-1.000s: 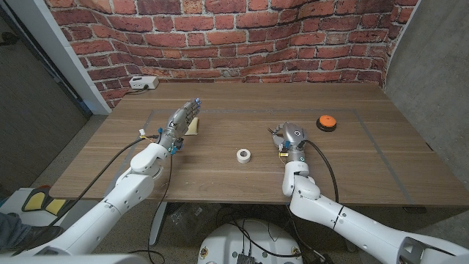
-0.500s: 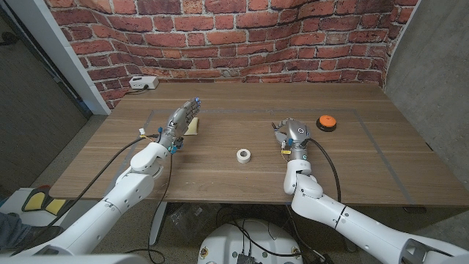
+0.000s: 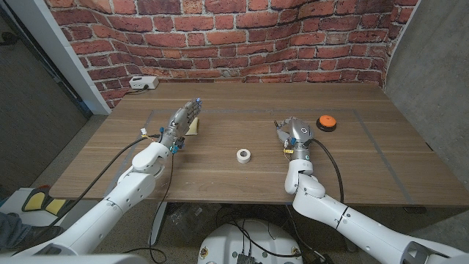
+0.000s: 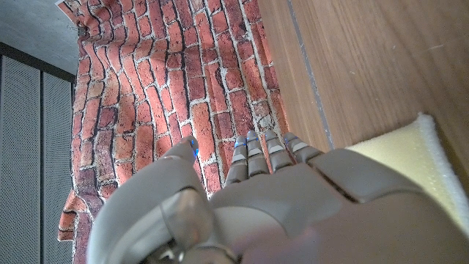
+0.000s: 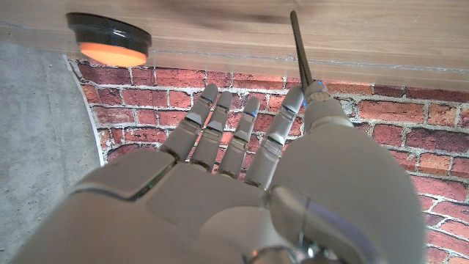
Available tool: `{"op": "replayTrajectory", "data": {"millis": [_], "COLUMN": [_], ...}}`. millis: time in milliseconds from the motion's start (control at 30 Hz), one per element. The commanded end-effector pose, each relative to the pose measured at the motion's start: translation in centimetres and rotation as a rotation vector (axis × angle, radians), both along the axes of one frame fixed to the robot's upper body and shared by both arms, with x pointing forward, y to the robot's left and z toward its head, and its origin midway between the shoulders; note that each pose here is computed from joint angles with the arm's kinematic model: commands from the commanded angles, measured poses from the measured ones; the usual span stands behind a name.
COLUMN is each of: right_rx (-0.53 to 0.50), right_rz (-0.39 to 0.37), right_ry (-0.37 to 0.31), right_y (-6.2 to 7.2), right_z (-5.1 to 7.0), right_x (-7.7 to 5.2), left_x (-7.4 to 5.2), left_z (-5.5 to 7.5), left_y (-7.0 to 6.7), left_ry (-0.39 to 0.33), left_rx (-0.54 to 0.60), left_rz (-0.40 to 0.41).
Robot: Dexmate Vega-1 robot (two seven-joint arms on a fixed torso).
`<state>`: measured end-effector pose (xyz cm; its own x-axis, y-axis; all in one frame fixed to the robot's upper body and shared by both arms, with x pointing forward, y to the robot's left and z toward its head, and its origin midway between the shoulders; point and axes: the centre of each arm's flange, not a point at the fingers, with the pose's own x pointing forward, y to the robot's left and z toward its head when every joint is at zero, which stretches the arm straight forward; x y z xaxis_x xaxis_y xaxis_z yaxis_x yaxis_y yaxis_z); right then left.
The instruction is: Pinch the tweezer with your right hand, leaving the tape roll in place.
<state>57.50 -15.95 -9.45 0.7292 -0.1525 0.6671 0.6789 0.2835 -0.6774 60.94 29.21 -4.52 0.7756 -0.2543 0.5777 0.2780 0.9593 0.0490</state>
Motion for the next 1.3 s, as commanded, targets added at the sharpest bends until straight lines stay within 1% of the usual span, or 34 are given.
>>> {"op": "replayTrajectory", "data": {"millis": [33, 400, 467, 733, 900, 1100, 1300], "right_rx": [0.032, 0.056, 0.062, 0.078, 0.073, 0.077, 0.086], "right_rz": [0.013, 0.033, 0.042, 0.054, 0.061, 0.071, 0.082], "right_ry": [-0.032, -0.101, -0.127, -0.169, -0.208, -0.224, -0.255], "right_y": [0.0, 0.2, 0.2, -0.1, -0.1, -0.2, -0.4], "right_z": [0.4, 1.6, 1.7, 2.3, 2.5, 2.7, 2.6], "right_x": [-0.3, -1.3, -1.6, -2.5, -3.0, -3.4, -3.7], "left_x": [0.1, 0.1, 0.0, -0.2, -0.3, -0.4, -0.4], "left_z": [0.3, 0.5, 0.5, 0.7, 0.7, 0.7, 0.7], "left_y": [-0.1, -0.1, -0.1, -0.1, -0.1, -0.1, -0.3], "left_ry": [-0.003, -0.010, -0.013, -0.021, -0.022, -0.024, -0.026], "left_rx": [0.004, 0.005, 0.005, 0.007, 0.012, 0.011, 0.012], "left_rz": [0.003, 0.004, 0.004, 0.002, 0.000, -0.001, -0.003]}}
